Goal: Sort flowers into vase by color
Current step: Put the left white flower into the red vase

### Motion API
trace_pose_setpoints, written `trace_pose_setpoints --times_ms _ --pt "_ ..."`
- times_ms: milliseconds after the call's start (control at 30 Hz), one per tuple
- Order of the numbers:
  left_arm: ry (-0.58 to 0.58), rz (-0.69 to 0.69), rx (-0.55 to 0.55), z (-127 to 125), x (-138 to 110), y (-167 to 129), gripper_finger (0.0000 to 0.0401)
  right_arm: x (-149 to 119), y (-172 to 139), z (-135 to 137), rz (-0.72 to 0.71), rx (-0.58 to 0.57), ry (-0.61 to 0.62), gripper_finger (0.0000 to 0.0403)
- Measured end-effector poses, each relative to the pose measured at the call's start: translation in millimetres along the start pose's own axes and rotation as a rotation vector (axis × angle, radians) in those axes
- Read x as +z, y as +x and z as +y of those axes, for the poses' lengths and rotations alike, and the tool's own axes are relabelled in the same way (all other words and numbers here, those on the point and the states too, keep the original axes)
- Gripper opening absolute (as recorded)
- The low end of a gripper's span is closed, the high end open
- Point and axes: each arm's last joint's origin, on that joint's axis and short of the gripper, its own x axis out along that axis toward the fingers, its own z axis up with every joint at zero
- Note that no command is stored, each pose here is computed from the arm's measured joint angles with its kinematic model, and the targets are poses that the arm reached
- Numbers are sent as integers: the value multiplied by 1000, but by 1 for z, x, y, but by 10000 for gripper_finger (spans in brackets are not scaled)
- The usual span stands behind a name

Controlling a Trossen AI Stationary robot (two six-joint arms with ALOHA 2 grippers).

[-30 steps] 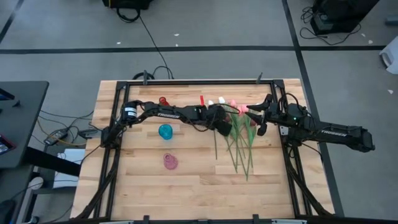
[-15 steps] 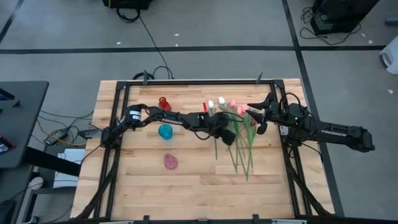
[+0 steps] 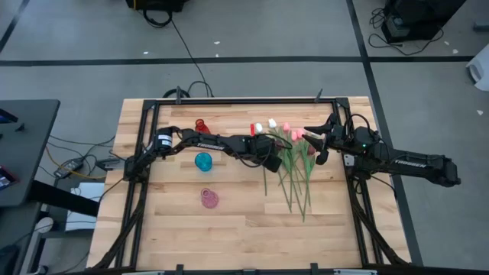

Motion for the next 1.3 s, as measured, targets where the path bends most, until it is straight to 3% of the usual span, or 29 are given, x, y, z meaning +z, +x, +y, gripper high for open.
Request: trace_pose_setpoints --times_ms 133,500,633,800,933,1167,1300 --pt "-19 7 57 7 2 0 166 0 0 0 0 0 -6 155" --pt "-63 64 59 24 10 21 158 1 0 0 -8 0 -6 155" --pt "-61 79 74 26 10 22 116 1 0 0 -8 0 -7 155" --pt "-34 98 103 29 8 22 17 1 0 0 -12 0 -7 155" --pt "-16 98 108 29 7 22 10 1 0 0 -13 0 -7 155" --pt "134 108 128 21 19 7 2 1 0 0 -7 0 -7 155" --pt "265 98 179 11 38 -24 2 1 0 0 -10 0 -5 155"
